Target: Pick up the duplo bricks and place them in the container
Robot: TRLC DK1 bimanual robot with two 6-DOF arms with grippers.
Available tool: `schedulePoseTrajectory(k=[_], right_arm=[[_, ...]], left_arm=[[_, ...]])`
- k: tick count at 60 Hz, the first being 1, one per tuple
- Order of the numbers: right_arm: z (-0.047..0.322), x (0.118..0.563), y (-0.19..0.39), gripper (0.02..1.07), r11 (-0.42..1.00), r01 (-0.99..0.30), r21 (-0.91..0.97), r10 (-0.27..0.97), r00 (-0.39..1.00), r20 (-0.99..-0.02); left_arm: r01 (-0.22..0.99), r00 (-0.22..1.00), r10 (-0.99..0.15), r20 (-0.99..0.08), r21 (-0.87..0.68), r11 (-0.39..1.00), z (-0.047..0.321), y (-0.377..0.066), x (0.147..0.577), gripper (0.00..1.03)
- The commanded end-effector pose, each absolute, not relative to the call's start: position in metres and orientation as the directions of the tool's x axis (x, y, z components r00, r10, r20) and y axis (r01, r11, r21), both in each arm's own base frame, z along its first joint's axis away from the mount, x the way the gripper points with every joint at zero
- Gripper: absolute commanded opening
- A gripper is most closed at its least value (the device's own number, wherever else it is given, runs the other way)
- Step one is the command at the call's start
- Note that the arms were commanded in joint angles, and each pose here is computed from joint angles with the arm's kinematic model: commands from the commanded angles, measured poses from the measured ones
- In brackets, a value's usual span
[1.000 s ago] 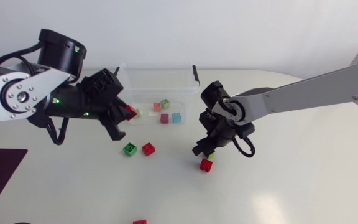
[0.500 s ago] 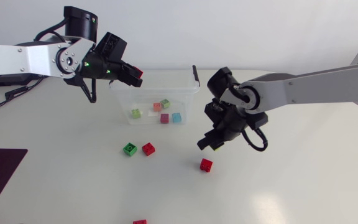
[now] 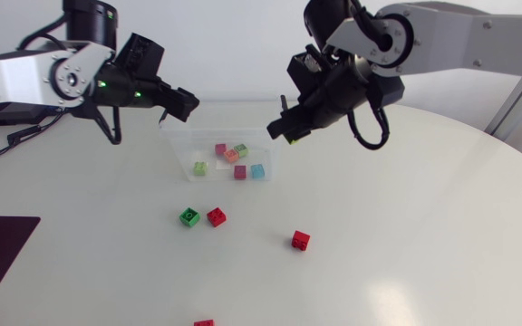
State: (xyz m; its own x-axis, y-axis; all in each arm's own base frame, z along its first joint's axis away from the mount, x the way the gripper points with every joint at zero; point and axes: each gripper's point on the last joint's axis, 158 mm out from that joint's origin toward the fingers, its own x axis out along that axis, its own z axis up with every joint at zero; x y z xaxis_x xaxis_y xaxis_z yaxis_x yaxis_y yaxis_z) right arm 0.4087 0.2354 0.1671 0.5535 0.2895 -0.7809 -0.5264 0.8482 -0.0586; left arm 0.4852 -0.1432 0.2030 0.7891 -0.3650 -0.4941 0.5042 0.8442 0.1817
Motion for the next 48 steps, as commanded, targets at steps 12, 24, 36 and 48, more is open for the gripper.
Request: schedulePoseTrajectory(k=[12, 24, 36, 48], right_arm=[[0.169, 0.459, 0.272, 0.28, 0.852, -0.521, -0.044, 0.314, 0.577, -0.754], [0.176, 0.503, 0.291, 0.28, 0.861, -0.507, -0.043, 0.33, 0.621, -0.711], [0.166, 0.538, 0.301, 0.41, 0.872, -0.489, -0.038, 0.32, 0.625, -0.712], [0.163, 0.546, 0.299, 0.89, 0.883, -0.467, -0.044, 0.294, 0.624, -0.724]], left_arm=[[0.662, 0.658, -0.391, -0.643, 0.247, 0.708, 0.153, -0.137, 0.384, 0.98], [0.759, 0.539, -0.386, -0.749, 0.231, 0.609, 0.088, -0.14, 0.34, 0.98], [0.816, 0.417, -0.353, -0.838, 0.173, 0.552, 0.036, -0.145, 0.324, 0.98], [0.771, 0.425, -0.266, -0.865, 0.192, 0.607, 0.0, -0.138, 0.349, 0.98]])
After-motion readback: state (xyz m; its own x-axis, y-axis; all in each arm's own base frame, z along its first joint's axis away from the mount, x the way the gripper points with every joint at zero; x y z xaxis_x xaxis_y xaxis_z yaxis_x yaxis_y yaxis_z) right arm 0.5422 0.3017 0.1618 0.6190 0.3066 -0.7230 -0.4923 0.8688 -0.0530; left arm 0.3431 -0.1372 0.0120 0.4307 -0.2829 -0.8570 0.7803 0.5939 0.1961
